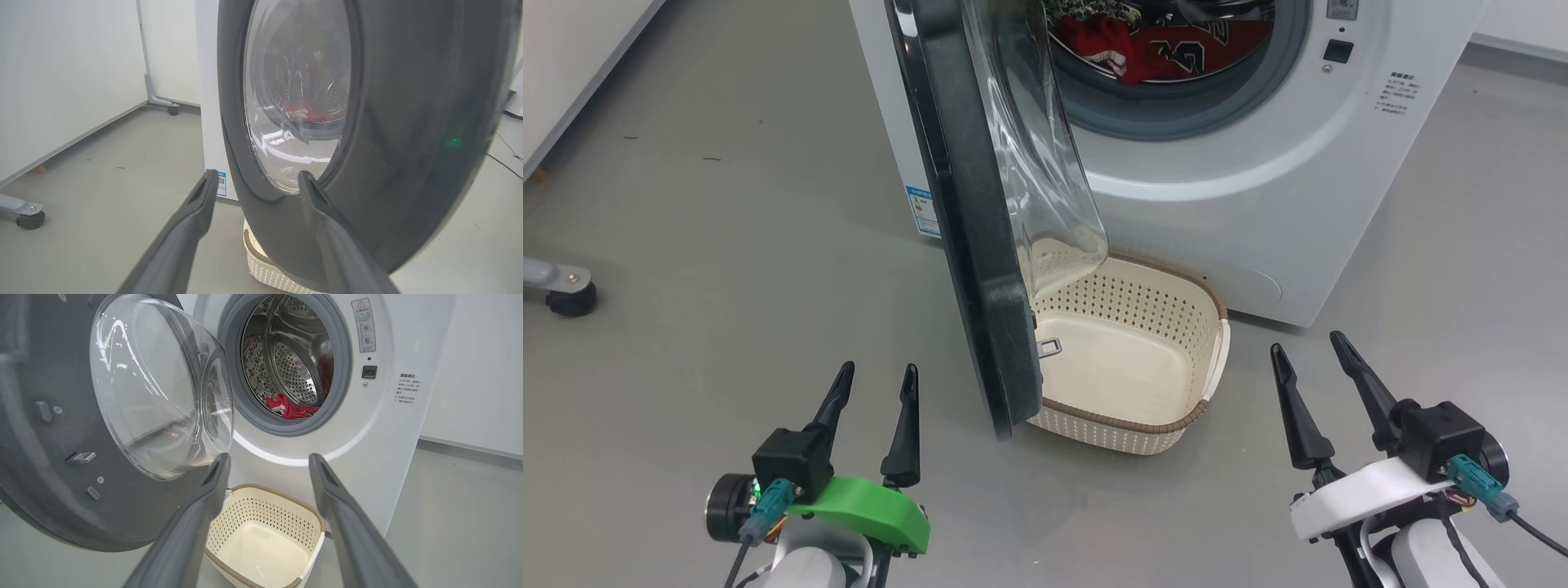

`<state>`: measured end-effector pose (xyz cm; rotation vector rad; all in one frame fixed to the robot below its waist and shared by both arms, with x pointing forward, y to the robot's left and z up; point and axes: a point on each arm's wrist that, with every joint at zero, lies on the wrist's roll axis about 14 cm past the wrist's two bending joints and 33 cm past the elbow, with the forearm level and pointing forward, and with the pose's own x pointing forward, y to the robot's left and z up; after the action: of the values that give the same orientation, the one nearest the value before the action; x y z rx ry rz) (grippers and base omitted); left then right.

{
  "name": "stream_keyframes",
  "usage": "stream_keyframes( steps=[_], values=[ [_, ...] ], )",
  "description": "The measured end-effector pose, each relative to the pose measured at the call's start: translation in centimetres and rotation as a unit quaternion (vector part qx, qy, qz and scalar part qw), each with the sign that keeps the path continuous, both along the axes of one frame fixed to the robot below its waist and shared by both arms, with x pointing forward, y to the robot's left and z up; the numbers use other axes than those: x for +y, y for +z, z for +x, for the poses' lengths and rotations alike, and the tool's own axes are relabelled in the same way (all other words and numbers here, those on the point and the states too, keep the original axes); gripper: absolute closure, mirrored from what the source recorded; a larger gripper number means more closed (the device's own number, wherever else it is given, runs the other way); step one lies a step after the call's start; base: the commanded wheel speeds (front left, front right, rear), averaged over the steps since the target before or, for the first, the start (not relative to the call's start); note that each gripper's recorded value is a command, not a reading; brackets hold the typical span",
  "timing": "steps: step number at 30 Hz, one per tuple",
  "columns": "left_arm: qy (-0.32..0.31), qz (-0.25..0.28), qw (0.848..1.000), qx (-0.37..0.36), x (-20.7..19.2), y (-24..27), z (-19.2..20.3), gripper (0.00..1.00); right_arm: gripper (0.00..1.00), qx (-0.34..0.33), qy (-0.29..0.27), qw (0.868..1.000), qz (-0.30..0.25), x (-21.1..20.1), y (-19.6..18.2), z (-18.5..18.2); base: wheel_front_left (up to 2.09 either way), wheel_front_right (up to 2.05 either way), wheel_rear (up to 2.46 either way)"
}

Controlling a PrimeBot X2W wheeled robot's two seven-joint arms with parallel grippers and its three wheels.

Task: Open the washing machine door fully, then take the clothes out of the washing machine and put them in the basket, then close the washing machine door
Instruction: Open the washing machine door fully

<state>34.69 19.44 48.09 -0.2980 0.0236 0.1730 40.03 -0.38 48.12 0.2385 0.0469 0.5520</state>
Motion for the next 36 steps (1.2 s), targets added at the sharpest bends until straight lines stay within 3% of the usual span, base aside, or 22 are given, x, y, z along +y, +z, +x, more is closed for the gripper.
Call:
stream_keyframes(
  steps=[2,4,6,22,29,36],
  values=[
    [-0.001,0.000,1.000,0.000,-0.1,0.0,0.0,0.00,0.00,-0.001,-0.003,1.000,0.001,-0.2,0.0,0.1,0.00,0.00,0.00],
    [-0.001,0.000,1.000,0.000,-0.1,0.0,0.0,0.57,0.00,-0.003,-0.002,1.000,-0.001,-0.2,0.1,0.1,0.00,0.00,0.00],
    [-0.002,0.000,1.000,0.002,-0.1,-0.1,0.0,1.00,0.00,-0.006,-0.003,1.000,-0.003,-0.3,0.2,0.1,0.00,0.00,0.00],
    [0.002,-0.007,1.000,-0.030,0.1,1.9,0.3,1.00,0.00,-0.011,-0.005,1.000,-0.004,-0.3,0.3,0.1,0.00,0.00,0.00],
    [0.008,0.024,0.994,-0.109,1.0,7.2,1.3,1.00,0.00,-0.012,-0.004,1.000,-0.007,-0.4,0.2,0.0,0.00,0.00,0.00],
    [0.008,0.056,0.972,-0.226,1.0,15.1,1.4,1.00,0.00,-0.017,-0.002,1.000,-0.005,-0.2,0.6,-0.2,0.00,0.00,0.00]
  ],
)
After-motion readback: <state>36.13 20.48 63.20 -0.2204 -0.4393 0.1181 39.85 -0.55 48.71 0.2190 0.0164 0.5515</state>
